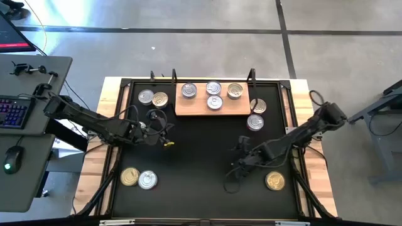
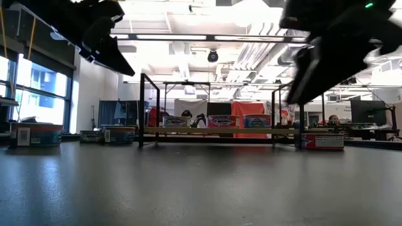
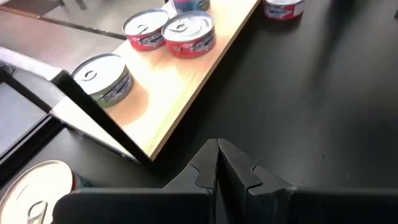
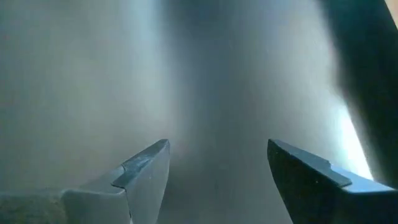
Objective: Stack canned seafood by type on shelf
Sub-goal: Put the green tuna can on the shelf aligned with the other green tuna can
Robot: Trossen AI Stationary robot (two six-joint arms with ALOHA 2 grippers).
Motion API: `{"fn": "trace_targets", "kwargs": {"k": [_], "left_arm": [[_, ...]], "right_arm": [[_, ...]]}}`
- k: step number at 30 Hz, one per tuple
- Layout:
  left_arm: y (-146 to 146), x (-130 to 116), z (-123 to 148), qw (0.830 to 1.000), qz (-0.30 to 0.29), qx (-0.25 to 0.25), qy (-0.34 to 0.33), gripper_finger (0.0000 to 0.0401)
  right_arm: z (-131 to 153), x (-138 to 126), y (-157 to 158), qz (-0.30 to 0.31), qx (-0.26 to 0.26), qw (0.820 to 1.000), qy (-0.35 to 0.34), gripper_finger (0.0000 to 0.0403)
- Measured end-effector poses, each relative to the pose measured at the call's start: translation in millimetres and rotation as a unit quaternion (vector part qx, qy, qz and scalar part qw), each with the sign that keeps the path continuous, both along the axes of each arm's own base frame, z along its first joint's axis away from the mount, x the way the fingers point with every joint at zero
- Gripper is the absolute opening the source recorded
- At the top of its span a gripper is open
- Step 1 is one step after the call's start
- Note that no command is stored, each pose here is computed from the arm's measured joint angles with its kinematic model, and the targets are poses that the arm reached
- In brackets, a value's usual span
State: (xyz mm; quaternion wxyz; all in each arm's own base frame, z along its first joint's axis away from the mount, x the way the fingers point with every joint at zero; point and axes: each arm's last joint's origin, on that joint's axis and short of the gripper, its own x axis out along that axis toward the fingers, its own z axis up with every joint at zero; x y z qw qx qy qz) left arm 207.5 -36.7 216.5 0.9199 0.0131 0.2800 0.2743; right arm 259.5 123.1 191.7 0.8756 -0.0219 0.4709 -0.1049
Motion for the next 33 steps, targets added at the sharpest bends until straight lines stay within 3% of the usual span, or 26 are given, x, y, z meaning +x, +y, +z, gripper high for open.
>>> {"fn": "trace_targets", "kwargs": {"k": [4,10,13,16,20,26,33], "left_arm": [[0,1,-5,1.000,0.007,-0.003,0.011,0.0001],[21,-8,-15,0.991,0.122,-0.025,0.039,0.0016],[41,-19,-21,0.976,0.200,-0.031,0.077,0.0033],[61,-31,-27,0.953,0.269,-0.070,0.120,0.0056],[87,-41,-29,0.925,0.338,-0.096,0.143,0.0085],[127,-54,-30,0.902,0.378,-0.126,0.167,0.0118],[155,-71,-30,0.884,0.405,-0.132,0.191,0.0127]], "right_arm": [[17,-28,-3,-0.048,0.014,0.998,0.028,0.0261],[32,-46,-3,-0.095,-0.007,0.995,-0.014,0.0261],[33,-46,0,-0.090,-0.029,0.995,-0.035,0.0261],[33,-44,1,-0.081,-0.043,0.995,-0.045,0.0261],[33,-42,1,-0.073,-0.058,0.994,-0.053,0.0261],[34,-41,1,-0.066,-0.065,0.994,-0.055,0.0261],[35,-40,0,-0.076,-0.089,0.990,-0.077,0.0261]]}}
